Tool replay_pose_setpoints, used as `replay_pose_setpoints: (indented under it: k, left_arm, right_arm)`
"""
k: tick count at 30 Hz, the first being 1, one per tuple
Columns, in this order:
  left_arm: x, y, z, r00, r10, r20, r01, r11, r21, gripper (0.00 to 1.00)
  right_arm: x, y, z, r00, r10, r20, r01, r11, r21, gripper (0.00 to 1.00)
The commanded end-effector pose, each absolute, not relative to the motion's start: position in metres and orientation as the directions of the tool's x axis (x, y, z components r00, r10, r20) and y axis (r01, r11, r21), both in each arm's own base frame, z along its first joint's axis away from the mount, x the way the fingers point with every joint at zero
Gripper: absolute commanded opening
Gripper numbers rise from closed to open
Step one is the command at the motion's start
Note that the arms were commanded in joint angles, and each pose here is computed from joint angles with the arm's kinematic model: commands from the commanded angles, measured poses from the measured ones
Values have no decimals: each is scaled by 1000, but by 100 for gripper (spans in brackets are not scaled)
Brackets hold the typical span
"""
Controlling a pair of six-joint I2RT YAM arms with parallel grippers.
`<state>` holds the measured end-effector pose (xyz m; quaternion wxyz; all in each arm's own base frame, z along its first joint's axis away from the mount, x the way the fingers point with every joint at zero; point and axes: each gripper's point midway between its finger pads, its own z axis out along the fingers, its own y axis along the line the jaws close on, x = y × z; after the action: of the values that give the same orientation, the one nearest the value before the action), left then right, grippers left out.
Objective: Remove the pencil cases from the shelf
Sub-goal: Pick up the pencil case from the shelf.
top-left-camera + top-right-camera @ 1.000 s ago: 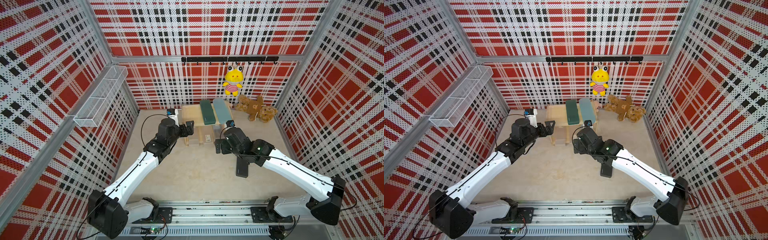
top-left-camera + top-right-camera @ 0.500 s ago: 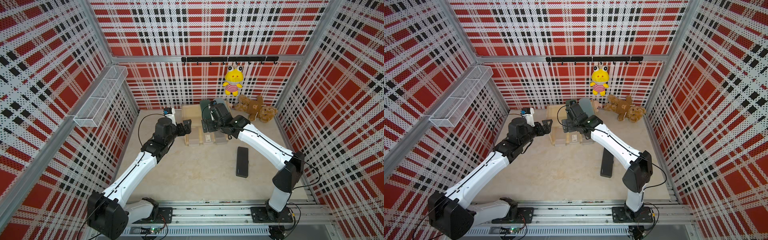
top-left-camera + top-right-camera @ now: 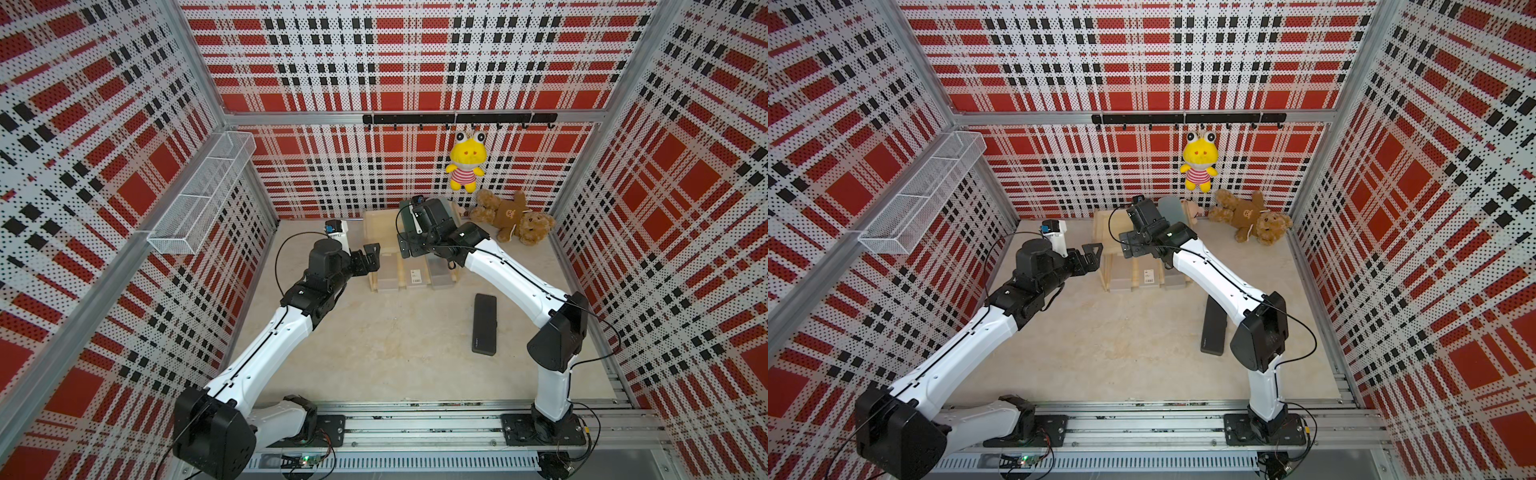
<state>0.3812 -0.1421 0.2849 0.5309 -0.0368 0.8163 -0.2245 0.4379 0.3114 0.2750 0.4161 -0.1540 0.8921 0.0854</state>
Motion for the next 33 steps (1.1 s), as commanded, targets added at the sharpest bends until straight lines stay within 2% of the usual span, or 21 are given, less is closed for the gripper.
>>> replay_pose_setpoints:
  k: [1,17,20,22,25,28,31,33]
  left_arm:
    - [379,-138,292,-411,-300,-861,194,894,-404,99]
    - [378,-132,288,-415,-304,-857,184,895,-407,99]
    - [379,-132,289,-414,-305,-858,183,895,-407,99]
    - [379,-132,289,-415,-305,-857,185,894,-408,99]
    - [379,-132,288,-417,-306,-856,183,894,-409,99]
    - [380,-132,287,-419,-309,-854,180,894,-411,99]
    - [380,-133,288,-418,-314,-852,181,891,-417,99]
    - [380,-133,289,-415,-316,-853,182,890,-418,99]
  right_arm:
    - [448,307,274,-606,-200,-770,-331,943,16,100]
    - [455,320,248,-643,-197,-740,-341,939,46,100]
    - [455,319,246,-646,-196,-737,-339,940,47,95]
    - [455,319,244,-650,-196,-734,-337,940,47,89]
    - [451,324,240,-659,-201,-725,-360,930,69,71]
    - [451,323,238,-662,-202,-722,-355,932,65,62]
    - [450,321,238,-665,-200,-720,-351,934,65,41]
    - [450,321,240,-662,-194,-724,-348,935,67,38]
